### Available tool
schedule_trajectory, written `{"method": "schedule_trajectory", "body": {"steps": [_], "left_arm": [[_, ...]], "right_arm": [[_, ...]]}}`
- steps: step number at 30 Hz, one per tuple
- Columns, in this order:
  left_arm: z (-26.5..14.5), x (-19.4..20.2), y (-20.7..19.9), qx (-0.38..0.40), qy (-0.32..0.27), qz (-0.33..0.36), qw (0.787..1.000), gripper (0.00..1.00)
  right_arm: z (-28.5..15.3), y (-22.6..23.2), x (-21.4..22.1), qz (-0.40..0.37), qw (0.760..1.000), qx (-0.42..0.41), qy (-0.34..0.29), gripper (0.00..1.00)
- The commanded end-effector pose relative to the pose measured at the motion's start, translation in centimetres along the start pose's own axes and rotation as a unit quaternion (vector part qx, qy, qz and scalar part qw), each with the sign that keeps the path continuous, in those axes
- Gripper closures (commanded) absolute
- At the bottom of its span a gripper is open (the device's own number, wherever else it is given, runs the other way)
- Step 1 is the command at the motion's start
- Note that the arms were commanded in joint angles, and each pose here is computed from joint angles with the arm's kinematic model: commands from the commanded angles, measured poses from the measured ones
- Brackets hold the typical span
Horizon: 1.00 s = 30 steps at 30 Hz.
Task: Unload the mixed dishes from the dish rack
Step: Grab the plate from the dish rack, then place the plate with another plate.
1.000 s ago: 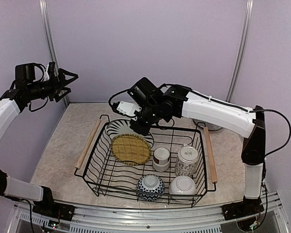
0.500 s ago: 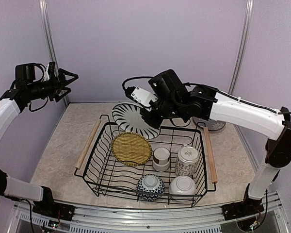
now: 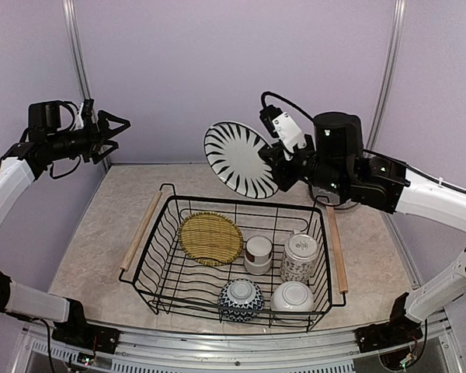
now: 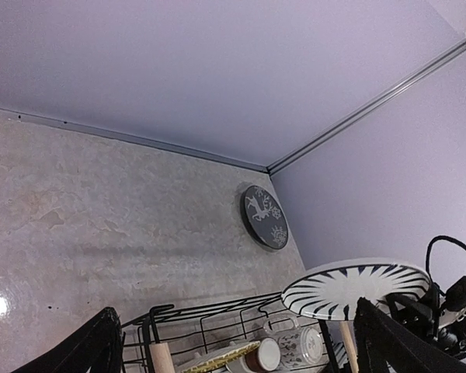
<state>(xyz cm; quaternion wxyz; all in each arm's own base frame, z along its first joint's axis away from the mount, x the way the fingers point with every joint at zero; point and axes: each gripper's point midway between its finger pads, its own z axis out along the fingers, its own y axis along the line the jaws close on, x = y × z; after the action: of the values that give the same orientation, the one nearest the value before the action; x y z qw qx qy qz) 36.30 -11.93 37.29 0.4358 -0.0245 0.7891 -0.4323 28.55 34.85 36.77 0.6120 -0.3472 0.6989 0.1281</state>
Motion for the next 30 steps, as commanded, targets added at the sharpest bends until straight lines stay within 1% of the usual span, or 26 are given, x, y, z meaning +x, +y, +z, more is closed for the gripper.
{"method": "schedule_trajectory", "body": {"steps": [1,4,7,9,11,15,20,26,30], "left_arm": [[0.2,0.2,-0.1,0.001,0.005,0.007,1.0,0.01],[0.2,0.3,-0.2,0.001,0.007,0.007,1.0,0.01],[0.2,0.3,-0.3,0.002,0.007,0.008,1.0,0.01],[0.3,0.3,-0.3,0.003,0.008,0.007,1.0,0.01],[0.3,0.4,-0.4,0.004,0.009,0.007,1.0,0.01],[0.2,0.4,-0.5,0.004,0.007,0.01,1.0,0.01],[0.2,0.4,-0.6,0.005,0.008,0.01,1.0,0.01],[0.2,0.4,-0.7,0.006,0.009,0.011,1.0,0.01],[0.2,0.5,-0.7,0.006,0.01,0.011,1.0,0.01]], "right_arm": [[-5.2,-8.4,-7.0,0.17,0.967,0.079,-0.173,1.0],[-6.8,-12.7,-5.5,0.247,0.943,0.12,-0.19,1.0],[-8.4,-16.4,-3.4,0.327,0.908,0.178,-0.193,1.0],[-9.9,-18.9,-1.5,0.368,0.877,0.24,-0.192,1.0],[-11.4,-20.8,0.4,0.397,0.847,0.294,-0.196,1.0],[-14.3,-23.9,4.4,0.457,0.774,0.385,-0.209,1.0],[-15.5,-26.7,8.8,0.493,0.721,0.448,-0.19,1.0],[-13.8,-30.3,14.6,0.535,0.697,0.451,-0.157,1.0],[-11.5,-32.2,18.6,0.583,0.698,0.388,-0.151,1.0]]}}
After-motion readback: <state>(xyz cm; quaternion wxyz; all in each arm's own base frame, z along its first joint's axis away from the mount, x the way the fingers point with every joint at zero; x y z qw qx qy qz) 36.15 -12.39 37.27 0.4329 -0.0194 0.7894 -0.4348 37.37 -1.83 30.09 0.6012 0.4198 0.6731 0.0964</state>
